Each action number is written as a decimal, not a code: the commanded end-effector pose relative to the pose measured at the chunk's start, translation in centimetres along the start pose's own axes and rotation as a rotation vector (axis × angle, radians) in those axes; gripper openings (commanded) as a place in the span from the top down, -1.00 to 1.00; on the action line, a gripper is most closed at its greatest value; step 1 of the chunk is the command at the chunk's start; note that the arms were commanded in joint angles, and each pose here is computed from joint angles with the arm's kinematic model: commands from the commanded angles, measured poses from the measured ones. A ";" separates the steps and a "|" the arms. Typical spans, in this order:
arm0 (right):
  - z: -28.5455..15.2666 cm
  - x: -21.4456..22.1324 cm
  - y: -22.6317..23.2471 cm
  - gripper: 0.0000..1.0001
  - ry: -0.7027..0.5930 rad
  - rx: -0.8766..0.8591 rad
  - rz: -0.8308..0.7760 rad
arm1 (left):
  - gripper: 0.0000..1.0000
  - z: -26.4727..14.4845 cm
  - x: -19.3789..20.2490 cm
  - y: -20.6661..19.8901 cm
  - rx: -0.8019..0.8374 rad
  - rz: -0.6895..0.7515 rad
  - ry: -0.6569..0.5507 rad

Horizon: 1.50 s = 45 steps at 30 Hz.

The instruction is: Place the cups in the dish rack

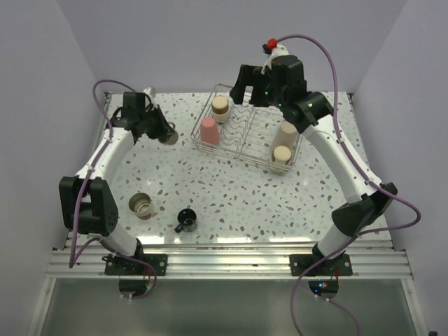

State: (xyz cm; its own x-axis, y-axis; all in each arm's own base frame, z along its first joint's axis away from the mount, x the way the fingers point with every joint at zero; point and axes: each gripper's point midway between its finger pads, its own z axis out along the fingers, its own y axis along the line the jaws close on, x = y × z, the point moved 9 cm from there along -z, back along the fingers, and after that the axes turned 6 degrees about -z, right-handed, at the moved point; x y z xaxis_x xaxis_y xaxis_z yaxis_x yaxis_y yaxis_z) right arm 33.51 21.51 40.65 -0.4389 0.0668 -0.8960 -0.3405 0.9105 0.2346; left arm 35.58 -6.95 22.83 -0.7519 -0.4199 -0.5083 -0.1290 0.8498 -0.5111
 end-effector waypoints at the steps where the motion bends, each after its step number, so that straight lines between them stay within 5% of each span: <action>1: 0.0 -3.0 -0.3 -0.97 -0.061 -0.198 0.181 | 1.00 -3.6 -4.5 -5.8 0.312 0.017 -0.121; 8: 1.0 -5.1 0.9 -0.97 -0.099 -0.660 0.349 | 1.00 -10.1 -7.6 -12.0 0.936 -0.024 -0.212; 10: 1.4 -5.5 1.6 -0.97 -0.104 -0.756 0.386 | 1.00 -12.0 -8.0 -13.2 1.123 0.060 -0.265; 16: 2.2 -5.2 2.0 -0.97 -0.093 -0.795 0.394 | 1.00 -14.2 -7.1 -13.6 1.476 -0.003 -0.230; 45: 4.4 -5.3 6.4 -0.97 -0.046 -0.828 0.349 | 1.00 -11.2 -5.8 -14.2 1.534 -0.075 -0.145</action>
State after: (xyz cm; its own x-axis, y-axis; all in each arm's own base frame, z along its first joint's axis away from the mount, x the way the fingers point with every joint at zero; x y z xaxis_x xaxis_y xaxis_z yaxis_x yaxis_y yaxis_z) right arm 37.61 28.96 43.22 -0.6422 0.2911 -0.7091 -0.6533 0.2760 0.7050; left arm 36.52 -12.43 39.62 -0.7695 -0.5509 -0.3230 0.5169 -0.2401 -0.8217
